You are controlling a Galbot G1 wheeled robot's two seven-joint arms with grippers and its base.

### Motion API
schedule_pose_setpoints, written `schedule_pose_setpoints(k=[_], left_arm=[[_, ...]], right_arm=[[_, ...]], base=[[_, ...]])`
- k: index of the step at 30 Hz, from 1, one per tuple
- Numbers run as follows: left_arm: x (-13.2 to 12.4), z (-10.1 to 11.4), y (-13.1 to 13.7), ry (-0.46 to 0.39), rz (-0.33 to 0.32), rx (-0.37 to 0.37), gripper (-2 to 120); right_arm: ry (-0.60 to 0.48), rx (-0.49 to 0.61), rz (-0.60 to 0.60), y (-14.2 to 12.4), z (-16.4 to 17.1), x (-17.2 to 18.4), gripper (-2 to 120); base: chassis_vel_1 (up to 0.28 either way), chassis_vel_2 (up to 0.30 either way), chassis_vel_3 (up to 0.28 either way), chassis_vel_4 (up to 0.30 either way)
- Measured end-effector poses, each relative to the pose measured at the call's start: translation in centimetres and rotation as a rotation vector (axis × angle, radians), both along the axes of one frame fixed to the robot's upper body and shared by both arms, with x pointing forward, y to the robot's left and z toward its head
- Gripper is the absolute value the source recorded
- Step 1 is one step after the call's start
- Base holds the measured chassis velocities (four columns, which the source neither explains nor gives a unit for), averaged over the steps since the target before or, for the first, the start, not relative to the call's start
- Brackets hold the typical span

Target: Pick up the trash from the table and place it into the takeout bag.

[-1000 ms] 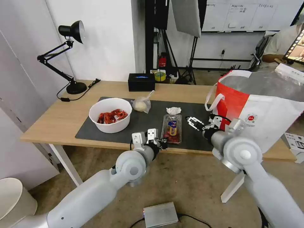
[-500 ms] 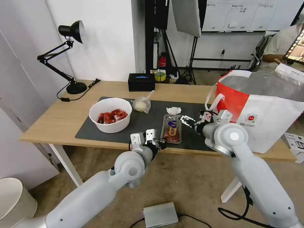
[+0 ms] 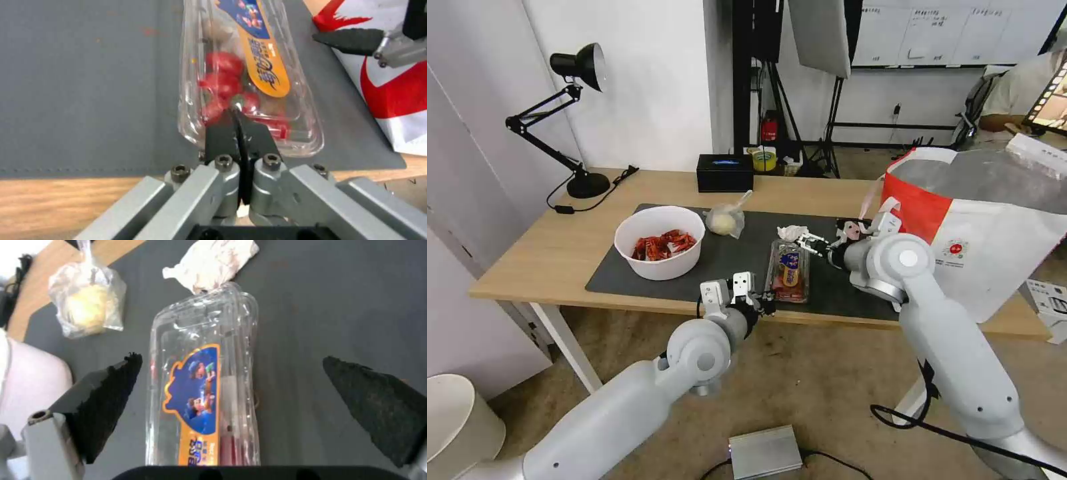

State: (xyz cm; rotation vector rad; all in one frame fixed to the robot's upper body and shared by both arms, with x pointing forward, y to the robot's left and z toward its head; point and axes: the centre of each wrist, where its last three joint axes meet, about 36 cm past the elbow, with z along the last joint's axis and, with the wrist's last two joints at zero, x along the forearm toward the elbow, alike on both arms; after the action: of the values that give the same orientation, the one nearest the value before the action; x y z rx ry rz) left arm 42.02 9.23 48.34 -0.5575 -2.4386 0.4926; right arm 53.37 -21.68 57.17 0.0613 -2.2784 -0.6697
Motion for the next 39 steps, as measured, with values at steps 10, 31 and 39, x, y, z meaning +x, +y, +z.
schedule_pose_setpoints(k=[10, 31, 39], left_arm=[[-0.3, 0.1, 0.2, -0.003, 0.002, 0.001, 0], [-0.2, 0.5, 0.0, -0.012, 0.0, 0.001, 0], [-0.2, 0.5, 0.1, -0.013, 0.0, 0.002, 0]], right_arm=[[0.035, -0.001, -0.01, 0.4, -0.6, 0.5, 100], [0.077, 0.047, -0.011, 0.9, -1.1, 2.0, 100], [0.091, 0.052, -0.017, 1.0, -1.3, 2.5, 82]], base=[[0.0, 0.0, 0.0, 0.0], [0.0, 0.0, 0.0, 0.0], [0.0, 0.0, 0.0, 0.0]])
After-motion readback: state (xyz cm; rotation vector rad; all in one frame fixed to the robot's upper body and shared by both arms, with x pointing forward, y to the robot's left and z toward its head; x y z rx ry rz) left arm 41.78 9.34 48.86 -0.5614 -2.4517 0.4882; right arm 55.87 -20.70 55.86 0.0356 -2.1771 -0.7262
